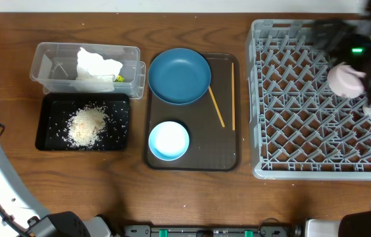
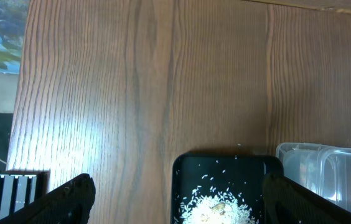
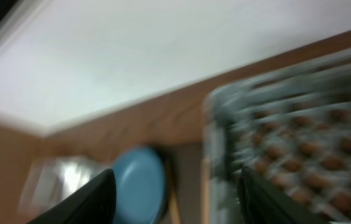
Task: Sort waste into correct bins and load items into the dishwasher rack
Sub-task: 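Return the right gripper to the tray and grasp the light-blue bowl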
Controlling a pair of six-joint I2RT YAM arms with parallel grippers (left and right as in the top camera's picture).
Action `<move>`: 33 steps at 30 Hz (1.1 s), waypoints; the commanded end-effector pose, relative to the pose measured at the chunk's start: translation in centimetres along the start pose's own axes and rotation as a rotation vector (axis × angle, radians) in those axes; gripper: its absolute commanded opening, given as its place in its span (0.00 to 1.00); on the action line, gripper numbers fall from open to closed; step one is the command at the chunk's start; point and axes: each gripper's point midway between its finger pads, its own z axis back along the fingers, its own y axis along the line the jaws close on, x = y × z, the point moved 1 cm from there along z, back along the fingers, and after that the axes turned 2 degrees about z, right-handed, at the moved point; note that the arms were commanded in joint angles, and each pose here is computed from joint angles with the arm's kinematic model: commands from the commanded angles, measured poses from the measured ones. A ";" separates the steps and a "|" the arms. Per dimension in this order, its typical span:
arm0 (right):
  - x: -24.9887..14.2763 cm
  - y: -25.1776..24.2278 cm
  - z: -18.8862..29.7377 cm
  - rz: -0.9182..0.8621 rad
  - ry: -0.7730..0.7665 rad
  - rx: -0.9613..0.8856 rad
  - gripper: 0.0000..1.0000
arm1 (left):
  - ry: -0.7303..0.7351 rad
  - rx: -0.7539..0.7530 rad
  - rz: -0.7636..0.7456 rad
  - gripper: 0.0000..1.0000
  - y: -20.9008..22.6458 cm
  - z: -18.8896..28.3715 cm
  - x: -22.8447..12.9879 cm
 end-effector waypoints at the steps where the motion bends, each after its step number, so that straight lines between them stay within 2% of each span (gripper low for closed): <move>1: -5.5 6.2 -3.6 0.188 0.164 0.141 0.62 | -0.005 0.012 0.010 0.89 0.1 -0.2 0.2; 7: -16.1 12.6 -7.5 0.401 0.387 0.096 0.61 | -0.005 0.012 0.010 0.89 0.1 -0.2 0.2; 12: -25.6 16.6 -8.1 0.590 0.591 0.126 0.63 | -0.005 0.012 0.010 0.89 0.1 -0.2 0.2; 16: -31.2 18.7 -8.0 0.705 0.720 0.138 0.65 | -0.005 0.012 0.010 0.89 0.1 -0.2 0.2; 22: -36.5 20.4 -7.8 0.901 0.937 0.121 0.69 | -0.005 0.012 0.010 0.89 0.1 -0.2 0.2; 26: -39.3 20.6 -8.5 1.032 1.028 0.111 0.71 | -0.005 0.012 0.010 0.89 0.1 -0.2 0.2; 30: -42.0 20.0 -8.9 1.158 1.064 0.087 0.73 | -0.005 0.012 0.010 0.89 0.1 -0.2 0.2; 33: -42.9 19.0 -9.4 1.265 1.047 -0.011 0.68 | -0.005 0.012 0.010 0.89 0.1 -0.2 0.2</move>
